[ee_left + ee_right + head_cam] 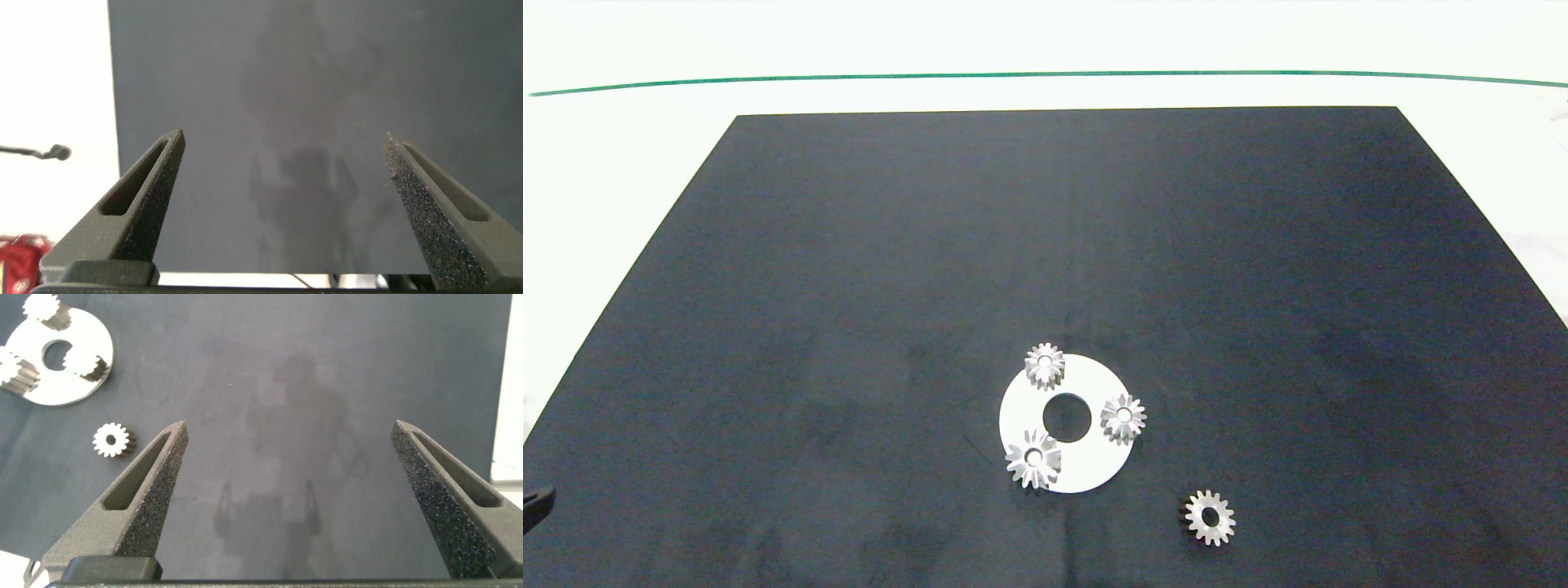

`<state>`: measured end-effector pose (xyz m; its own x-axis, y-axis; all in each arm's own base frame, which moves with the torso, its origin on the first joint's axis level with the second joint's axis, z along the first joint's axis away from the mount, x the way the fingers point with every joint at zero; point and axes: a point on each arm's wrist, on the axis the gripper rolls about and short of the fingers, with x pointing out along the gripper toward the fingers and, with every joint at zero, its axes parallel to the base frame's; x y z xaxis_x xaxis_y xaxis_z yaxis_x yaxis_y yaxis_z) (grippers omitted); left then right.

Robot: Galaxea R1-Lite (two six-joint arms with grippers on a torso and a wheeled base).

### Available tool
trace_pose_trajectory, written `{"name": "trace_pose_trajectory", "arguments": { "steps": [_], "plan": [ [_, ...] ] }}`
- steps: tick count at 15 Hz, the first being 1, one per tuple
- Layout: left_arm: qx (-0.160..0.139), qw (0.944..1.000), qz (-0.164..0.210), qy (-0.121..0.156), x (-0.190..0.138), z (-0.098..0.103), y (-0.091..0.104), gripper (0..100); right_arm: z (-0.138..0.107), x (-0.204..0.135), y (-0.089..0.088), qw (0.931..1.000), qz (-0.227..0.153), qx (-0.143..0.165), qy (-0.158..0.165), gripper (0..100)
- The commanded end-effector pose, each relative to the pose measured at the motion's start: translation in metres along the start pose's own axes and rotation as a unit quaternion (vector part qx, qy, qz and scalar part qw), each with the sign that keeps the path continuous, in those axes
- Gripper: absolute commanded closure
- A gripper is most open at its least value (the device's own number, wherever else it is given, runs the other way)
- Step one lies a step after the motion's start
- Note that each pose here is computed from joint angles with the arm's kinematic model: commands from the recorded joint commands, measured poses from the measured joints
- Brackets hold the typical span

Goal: Remove an incorrectly installed larger gear and replace it with the correct smaller gear

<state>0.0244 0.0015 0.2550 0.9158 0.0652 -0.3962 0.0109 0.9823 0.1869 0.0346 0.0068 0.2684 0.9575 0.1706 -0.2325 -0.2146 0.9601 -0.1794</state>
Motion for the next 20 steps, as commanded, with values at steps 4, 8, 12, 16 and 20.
{"name": "trace_pose_trajectory", "arguments": {
  "steps": [4, 8, 12, 16, 20],
  "plan": [
    [0.063, 0.9776, -0.193, 0.056, 0.054, 0.053, -0.035, 0, -0.006, 0.007, 0.002, 0.9989, 0.02, -0.013, 0.041, 0],
    [0.096, 0.9384, -0.308, 0.124, 0.065, 0.056, -0.091, 0, -0.007, -0.001, 0.002, 0.9993, 0.018, -0.012, 0.029, 0],
    [0.095, 0.9409, -0.299, 0.128, 0.068, 0.056, -0.106, 0, -0.011, 0.002, 0.003, 0.9989, 0.023, -0.014, 0.038, 0],
    [0.108, 0.9471, -0.279, 0.114, 0.088, 0.049, -0.133, 0, -0.013, 0.006, 0.004, 0.9985, 0.027, -0.015, 0.045, 0],
    [0.114, 0.9571, -0.252, 0.086, 0.103, 0.039, -0.16, 0, -0.017, 0.008, 0.006, 0.9974, 0.046, -0.02, 0.052, 0]
  ]
}}
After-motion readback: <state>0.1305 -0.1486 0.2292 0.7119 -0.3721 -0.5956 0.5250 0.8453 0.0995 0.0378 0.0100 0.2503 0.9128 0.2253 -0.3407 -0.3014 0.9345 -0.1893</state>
